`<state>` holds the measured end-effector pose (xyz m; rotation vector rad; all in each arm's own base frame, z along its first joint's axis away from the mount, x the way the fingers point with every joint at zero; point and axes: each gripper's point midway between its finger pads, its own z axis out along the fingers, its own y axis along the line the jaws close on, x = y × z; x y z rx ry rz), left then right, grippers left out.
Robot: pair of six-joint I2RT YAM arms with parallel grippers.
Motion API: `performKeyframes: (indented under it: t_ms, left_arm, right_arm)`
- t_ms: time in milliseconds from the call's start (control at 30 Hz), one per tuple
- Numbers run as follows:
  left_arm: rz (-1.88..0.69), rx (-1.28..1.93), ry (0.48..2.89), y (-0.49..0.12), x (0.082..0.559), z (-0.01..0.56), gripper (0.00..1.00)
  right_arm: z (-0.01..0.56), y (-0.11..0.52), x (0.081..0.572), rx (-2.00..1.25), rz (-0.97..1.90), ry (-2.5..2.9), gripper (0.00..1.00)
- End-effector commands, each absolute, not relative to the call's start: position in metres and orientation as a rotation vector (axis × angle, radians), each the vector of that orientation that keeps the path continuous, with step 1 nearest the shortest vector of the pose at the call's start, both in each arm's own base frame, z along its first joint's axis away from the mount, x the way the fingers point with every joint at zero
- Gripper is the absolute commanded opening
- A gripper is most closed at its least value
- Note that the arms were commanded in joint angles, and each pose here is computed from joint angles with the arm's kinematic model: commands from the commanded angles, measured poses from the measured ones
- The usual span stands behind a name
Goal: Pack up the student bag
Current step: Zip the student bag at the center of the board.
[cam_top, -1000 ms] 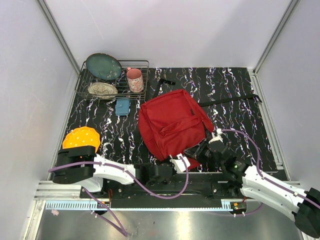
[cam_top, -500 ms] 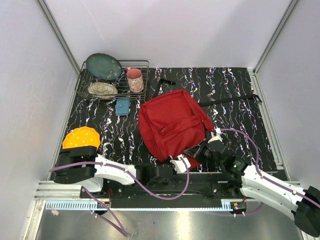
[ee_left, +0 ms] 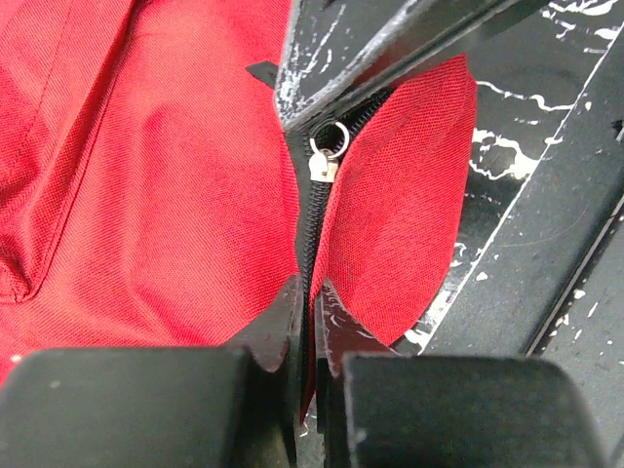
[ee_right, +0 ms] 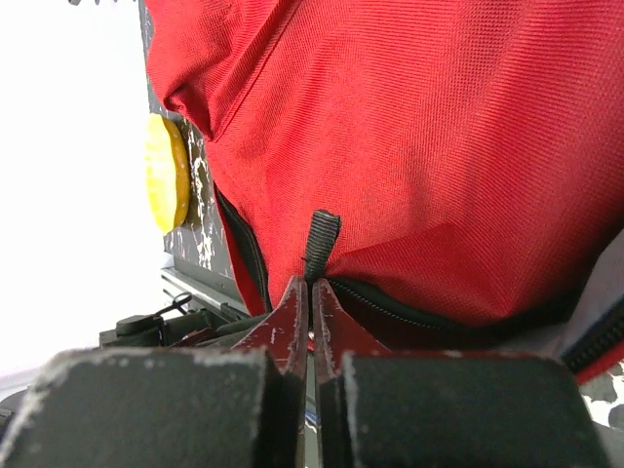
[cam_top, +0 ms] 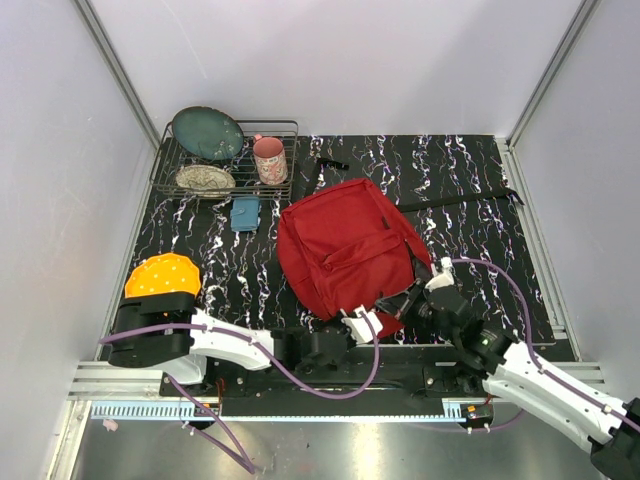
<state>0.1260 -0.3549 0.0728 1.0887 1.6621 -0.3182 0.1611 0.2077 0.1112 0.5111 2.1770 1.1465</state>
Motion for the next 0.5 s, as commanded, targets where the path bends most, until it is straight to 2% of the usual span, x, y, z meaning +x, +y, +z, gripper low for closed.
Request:
performKeyframes:
  t_ms: [0, 200, 467]
  left_arm:
    - [-0.277, 1.073, 1.686, -0.345, 0.127, 0.067, 0.0]
    - [-0.274, 1.046, 1.715, -0.338, 0.127, 0.062, 0.0]
    - [-0.273, 1.053, 1.713, -0.341, 0.128, 0.063, 0.0]
  right_arm:
    - [0.136, 0.181, 0.181, 0.557, 1.011, 2.044, 0.0]
    - [0.14, 0.166, 0.18, 0.583, 0.986, 1.994, 0.0]
    - [0.148, 0.176, 0.18, 0.523, 1.029, 1.983, 0.0]
